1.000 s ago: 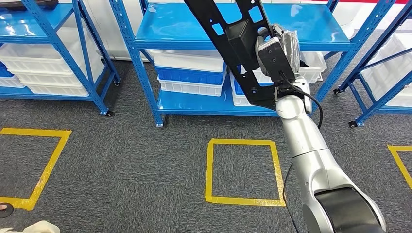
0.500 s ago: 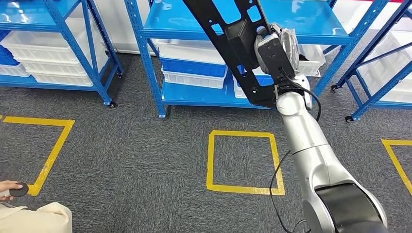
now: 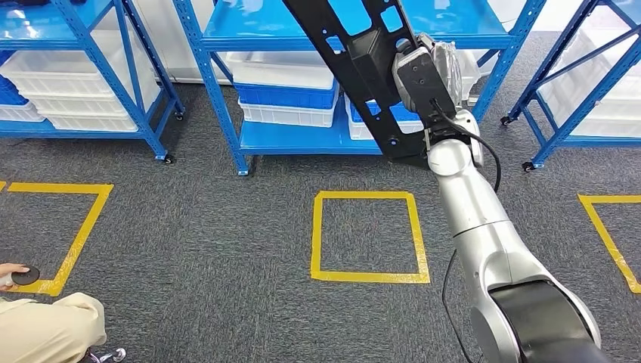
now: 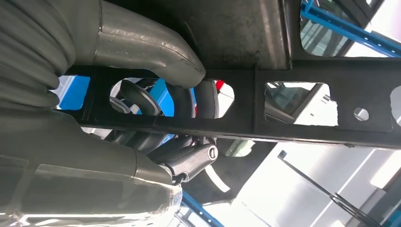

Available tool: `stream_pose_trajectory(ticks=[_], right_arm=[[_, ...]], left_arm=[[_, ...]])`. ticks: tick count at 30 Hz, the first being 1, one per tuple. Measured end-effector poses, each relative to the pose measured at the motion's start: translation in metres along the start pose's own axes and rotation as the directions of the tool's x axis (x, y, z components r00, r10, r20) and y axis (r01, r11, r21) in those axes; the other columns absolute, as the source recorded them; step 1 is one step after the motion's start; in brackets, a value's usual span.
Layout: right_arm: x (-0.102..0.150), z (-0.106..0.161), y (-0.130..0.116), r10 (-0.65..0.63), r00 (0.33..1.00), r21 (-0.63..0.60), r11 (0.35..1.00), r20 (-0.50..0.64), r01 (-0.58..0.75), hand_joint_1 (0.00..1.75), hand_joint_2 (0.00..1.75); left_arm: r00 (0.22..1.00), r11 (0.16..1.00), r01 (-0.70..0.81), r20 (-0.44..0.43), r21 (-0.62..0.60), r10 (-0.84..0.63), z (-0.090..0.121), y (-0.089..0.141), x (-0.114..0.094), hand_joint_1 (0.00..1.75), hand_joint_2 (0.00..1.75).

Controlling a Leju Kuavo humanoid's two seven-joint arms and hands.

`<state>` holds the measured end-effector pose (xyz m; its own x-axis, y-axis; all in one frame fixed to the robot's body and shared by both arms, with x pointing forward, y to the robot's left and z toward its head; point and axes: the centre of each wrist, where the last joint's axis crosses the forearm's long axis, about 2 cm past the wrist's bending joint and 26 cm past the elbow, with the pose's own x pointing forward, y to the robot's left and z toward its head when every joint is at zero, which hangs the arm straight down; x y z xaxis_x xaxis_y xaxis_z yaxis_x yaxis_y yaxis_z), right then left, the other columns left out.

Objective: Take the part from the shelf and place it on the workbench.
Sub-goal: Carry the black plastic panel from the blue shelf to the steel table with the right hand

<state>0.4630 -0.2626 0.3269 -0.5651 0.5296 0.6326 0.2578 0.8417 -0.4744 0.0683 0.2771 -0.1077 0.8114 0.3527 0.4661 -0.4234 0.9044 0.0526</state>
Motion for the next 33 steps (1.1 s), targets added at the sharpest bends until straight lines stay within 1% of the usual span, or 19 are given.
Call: stream_pose_trajectory(ticks=[8,17,23,33], right_arm=[[0.0057,-0.0035,-0.0014,-0.005,1.0,-0.006,1.0,0.012,0.005,1.75,1.75],[0.0041,-0.0013,-0.002,-0.001,1.0,-0.005,1.0,0.009,0.001,1.75,1.75],[0.0063,-0.0032,-0.0029,-0.001,1.0,-0.007,1.0,0.016,0.002,1.75,1.75],[0.0102,-0.0041,0.0017,-0.019,1.0,0.009,1.0,0.018,0.019,1.75,1.75]], left_arm=[[0.998,0.999,-0.054,0.013,0.008,0.054,0.0,0.0027,-0.0013,0.0,0.0],[0.998,0.998,-0.064,0.003,0.003,0.064,0.0022,-0.0007,-0.0058,0.0,0.0],[0.997,0.997,-0.073,0.001,0.011,0.073,0.0023,0.0009,-0.0066,0.0,0.0],[0.994,0.993,-0.11,-0.003,0.033,0.11,0.0025,0.0021,-0.0076,0.0,0.0]])
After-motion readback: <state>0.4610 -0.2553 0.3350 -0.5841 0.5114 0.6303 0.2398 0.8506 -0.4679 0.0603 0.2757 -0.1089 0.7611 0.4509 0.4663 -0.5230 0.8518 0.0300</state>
